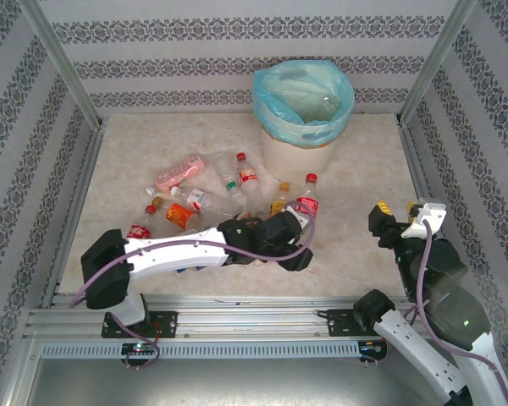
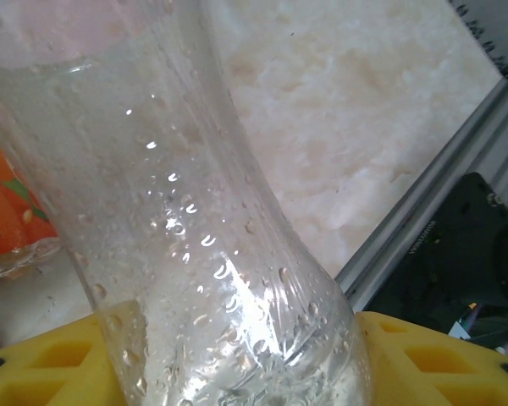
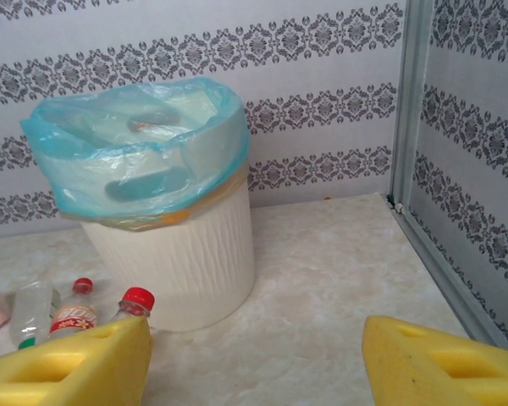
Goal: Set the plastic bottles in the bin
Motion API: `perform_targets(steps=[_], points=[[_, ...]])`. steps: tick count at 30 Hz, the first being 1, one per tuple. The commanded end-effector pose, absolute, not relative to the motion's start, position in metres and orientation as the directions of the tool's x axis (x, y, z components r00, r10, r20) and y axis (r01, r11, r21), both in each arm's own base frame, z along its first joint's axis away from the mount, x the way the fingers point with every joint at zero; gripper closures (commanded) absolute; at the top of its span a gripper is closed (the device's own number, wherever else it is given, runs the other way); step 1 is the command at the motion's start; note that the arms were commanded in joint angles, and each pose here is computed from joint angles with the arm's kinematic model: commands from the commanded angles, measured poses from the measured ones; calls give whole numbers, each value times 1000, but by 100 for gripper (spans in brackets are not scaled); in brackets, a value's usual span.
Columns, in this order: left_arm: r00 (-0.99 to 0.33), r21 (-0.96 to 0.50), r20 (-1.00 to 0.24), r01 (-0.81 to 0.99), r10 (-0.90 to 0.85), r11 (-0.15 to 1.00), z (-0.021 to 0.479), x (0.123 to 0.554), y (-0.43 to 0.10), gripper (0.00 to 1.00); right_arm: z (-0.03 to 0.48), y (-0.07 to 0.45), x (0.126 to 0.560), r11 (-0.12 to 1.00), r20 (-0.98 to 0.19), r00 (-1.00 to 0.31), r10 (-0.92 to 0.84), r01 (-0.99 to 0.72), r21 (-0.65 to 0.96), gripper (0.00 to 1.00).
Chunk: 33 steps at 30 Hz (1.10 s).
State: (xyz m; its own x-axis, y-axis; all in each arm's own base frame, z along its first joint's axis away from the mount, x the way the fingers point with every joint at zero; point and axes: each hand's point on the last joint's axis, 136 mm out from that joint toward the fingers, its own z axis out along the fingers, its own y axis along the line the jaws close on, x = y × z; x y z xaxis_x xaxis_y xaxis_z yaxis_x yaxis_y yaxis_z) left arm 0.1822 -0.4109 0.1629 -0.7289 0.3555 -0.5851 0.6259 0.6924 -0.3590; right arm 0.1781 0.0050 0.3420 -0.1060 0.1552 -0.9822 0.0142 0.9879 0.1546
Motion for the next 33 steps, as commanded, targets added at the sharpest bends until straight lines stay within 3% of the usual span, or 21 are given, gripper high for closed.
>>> perform_targets(steps=[1,10,13,18,22,33], points=[[-645,-364,-701,690,304,625,198,179,-413,59,359,7,172,971,-970,-61,235,-23,237,33],[-516,-311,-836,725,186,615,235,182,-374,66,376,34,172,930,-945,-79,317,-172,326,33],[-467,-270,-867,734,174,623,243,183,-362,72,386,51,174,898,-932,-90,351,-251,362,33],[-419,-205,-892,711,171,672,250,188,-339,93,401,79,180,846,-921,-119,371,-367,388,32],[-378,-165,-909,715,176,679,257,188,-327,100,405,103,190,810,-917,-174,359,-429,399,32],[-296,-113,-937,760,187,640,269,178,-313,100,408,160,229,747,-894,-340,293,-501,436,37]])
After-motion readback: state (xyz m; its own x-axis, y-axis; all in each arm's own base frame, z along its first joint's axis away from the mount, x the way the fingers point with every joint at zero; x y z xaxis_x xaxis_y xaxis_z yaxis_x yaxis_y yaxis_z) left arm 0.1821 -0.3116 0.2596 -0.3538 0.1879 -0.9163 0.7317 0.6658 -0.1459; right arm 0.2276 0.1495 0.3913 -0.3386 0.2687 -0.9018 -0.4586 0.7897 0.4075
